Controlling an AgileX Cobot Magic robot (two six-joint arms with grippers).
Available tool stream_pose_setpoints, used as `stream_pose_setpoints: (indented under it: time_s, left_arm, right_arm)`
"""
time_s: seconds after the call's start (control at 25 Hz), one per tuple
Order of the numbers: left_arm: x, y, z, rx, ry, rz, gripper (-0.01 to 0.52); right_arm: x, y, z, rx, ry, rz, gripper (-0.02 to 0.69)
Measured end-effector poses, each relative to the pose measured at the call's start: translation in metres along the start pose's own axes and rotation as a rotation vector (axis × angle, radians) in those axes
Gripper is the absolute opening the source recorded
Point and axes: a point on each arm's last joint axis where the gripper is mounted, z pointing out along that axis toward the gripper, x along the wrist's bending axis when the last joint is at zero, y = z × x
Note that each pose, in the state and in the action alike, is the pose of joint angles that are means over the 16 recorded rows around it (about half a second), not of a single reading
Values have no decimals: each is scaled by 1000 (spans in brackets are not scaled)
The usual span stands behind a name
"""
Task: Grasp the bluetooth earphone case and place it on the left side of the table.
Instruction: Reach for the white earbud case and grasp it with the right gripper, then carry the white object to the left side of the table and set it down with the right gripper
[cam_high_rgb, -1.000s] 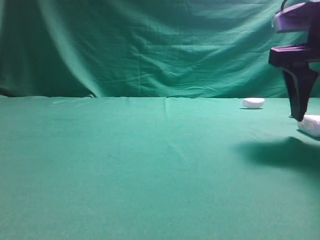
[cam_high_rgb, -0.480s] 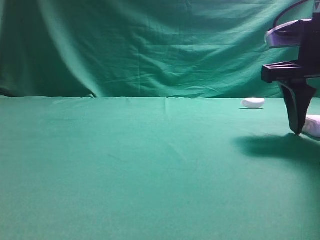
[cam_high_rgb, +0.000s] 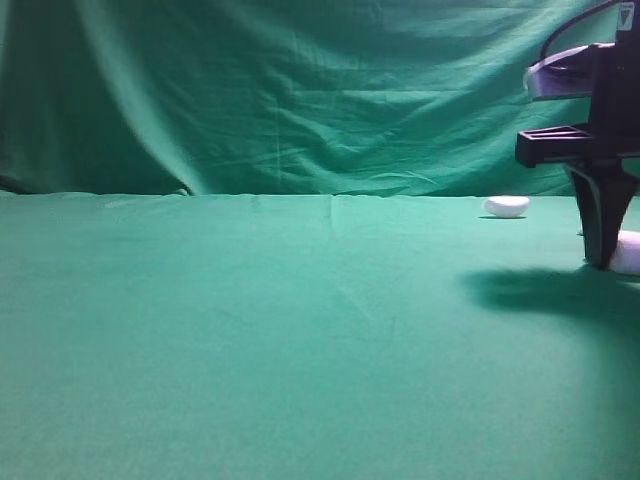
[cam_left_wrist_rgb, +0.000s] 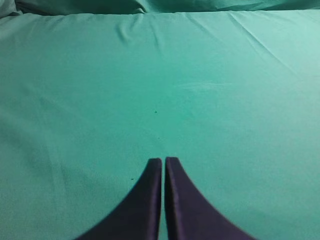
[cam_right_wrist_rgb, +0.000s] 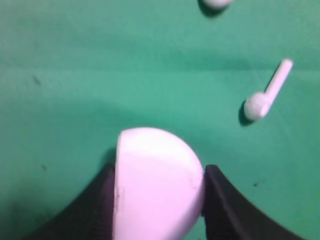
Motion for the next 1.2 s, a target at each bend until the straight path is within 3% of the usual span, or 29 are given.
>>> stream_pose_setpoints:
  time_s: [0.24, 0.56, 0.88, 1.2]
  left_arm:
    - [0, 0, 0, 0, 0, 0, 0]
    - [0, 0, 0, 0, 0, 0, 0]
    - [0, 0, 0, 0, 0, 0, 0]
    - [0, 0, 0, 0, 0, 0, 0]
  right_arm:
    - [49, 38, -48, -147, 65, -109, 317]
    - [173, 49, -88, -311, 228, -340, 317]
    - [289, 21, -62, -348, 345, -518, 317]
    - [336, 1, -19, -335, 376, -581, 327]
